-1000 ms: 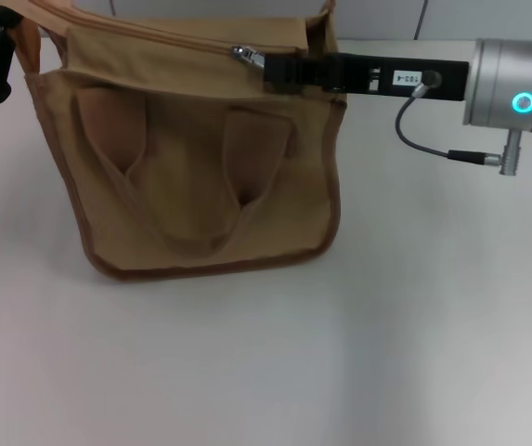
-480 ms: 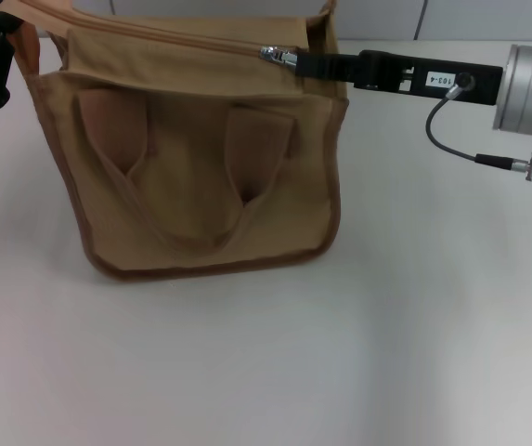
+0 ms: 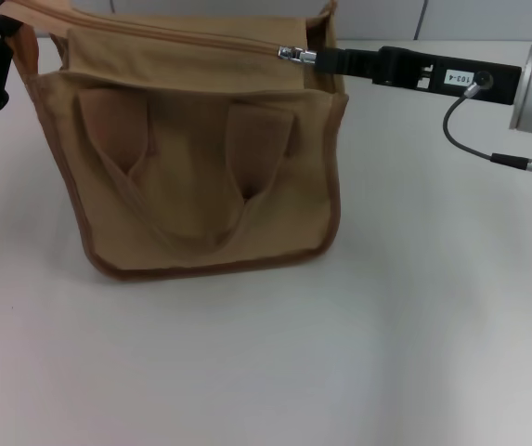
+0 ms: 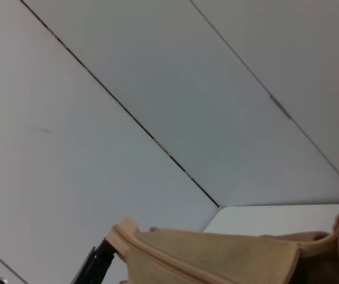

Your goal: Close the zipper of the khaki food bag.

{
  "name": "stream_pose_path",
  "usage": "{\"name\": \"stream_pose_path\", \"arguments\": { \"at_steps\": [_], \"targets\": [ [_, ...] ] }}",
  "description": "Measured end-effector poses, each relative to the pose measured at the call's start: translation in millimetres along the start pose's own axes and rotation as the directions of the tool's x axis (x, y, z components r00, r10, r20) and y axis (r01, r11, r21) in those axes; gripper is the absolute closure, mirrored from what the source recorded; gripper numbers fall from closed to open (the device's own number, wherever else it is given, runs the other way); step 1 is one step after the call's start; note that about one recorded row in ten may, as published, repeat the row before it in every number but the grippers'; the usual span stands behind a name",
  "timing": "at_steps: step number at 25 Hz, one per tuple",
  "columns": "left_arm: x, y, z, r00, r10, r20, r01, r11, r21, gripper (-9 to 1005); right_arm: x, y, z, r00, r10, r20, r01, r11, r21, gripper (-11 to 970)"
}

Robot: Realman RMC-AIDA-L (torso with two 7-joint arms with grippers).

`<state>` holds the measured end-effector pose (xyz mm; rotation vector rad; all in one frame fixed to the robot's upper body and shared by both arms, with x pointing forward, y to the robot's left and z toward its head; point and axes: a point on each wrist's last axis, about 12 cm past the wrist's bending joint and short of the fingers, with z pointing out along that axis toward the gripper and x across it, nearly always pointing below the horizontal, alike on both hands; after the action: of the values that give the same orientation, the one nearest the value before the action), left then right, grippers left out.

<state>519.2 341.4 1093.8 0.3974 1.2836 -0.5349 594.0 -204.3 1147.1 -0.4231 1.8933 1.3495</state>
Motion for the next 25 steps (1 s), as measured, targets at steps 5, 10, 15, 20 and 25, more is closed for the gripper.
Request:
{"name": "stream_pose_path", "arguments": {
  "at_steps": [5, 10, 15, 20, 25],
  "targets": [
    [-0.1, 0.1, 0.0, 1.000, -0.001, 0.001, 0.001, 1.000, -0.001, 841, 0.5, -1.7, -3.1, 1.000, 0.004, 0.007, -0.004, 1.000, 0.008, 953],
    [0.2, 0.4, 0.3, 1.000, -0.001, -0.002, 0.001, 1.000, -0.003, 839, 0.1, -2.6, -4.8, 1.000, 0.006, 0.014, -0.006, 1.000, 0.012, 953],
    [0.0, 0.3, 0.3, 1.000, -0.002, 0.000, 0.002, 1.000, -0.002, 838, 0.0, -2.7, -5.8, 1.000, 0.008, 0.017, -0.008, 1.000, 0.011, 954],
    [-0.1, 0.1, 0.9, 1.000, -0.003, 0.000, 0.003, 1.000, 0.001, 836, 0.2, -3.5, -8.3, 1.000, 0.012, 0.023, -0.013, 1.000, 0.012, 954],
    [-0.2, 0.2, 2.0, 1.000, -0.004, 0.000, 0.004, 1.000, 0.003, 834, 0.8, -5.4, -11.0, 0.999, 0.017, 0.029, -0.017, 1.000, 0.016, 959]
  ]
}}
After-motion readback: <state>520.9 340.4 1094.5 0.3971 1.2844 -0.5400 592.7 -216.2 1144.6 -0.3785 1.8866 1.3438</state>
